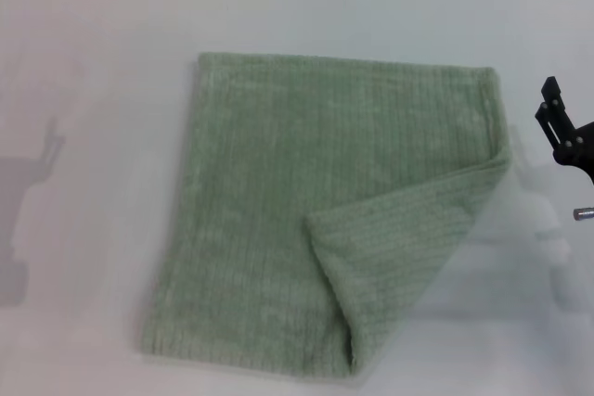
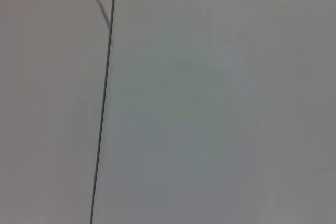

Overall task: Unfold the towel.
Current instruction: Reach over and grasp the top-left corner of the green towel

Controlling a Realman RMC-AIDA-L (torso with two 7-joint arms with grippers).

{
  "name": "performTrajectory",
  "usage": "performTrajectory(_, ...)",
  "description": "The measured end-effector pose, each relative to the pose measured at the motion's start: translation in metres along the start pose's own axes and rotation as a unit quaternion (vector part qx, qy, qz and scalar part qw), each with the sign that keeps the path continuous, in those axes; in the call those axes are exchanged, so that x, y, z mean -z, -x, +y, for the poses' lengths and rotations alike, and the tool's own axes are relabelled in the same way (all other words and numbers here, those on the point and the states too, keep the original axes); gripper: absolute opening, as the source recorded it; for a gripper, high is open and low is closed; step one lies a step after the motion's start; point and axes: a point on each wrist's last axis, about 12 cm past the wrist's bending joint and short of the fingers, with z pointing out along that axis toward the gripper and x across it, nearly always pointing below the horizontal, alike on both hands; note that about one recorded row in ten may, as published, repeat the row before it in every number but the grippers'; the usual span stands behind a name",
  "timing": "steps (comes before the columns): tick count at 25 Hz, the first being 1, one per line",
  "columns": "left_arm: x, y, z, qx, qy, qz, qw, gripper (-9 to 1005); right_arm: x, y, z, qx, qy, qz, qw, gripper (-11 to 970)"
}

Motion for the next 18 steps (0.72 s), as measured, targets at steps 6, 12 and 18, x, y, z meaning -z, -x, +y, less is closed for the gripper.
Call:
performTrajectory(6,-0.003,0.002,-0.001,0.002,-0.001,-0.005,1.000,862,-0.005,0.004,0.004,-0.008,0.004,-0.009,1.000,760)
performTrajectory(12,-0.007,0.003,-0.003,0.002,-0.004,-0.010,1.000,859,-0.009,0.008,0.006,-0.013,0.006,-0.018,1.000,760)
performTrajectory(18,-0.023,0.006,-0.011,0.021,-0.011,0.006,1.000,833,-0.015,0.015,0.015,-0.037,0.008,-0.028,0.999,760)
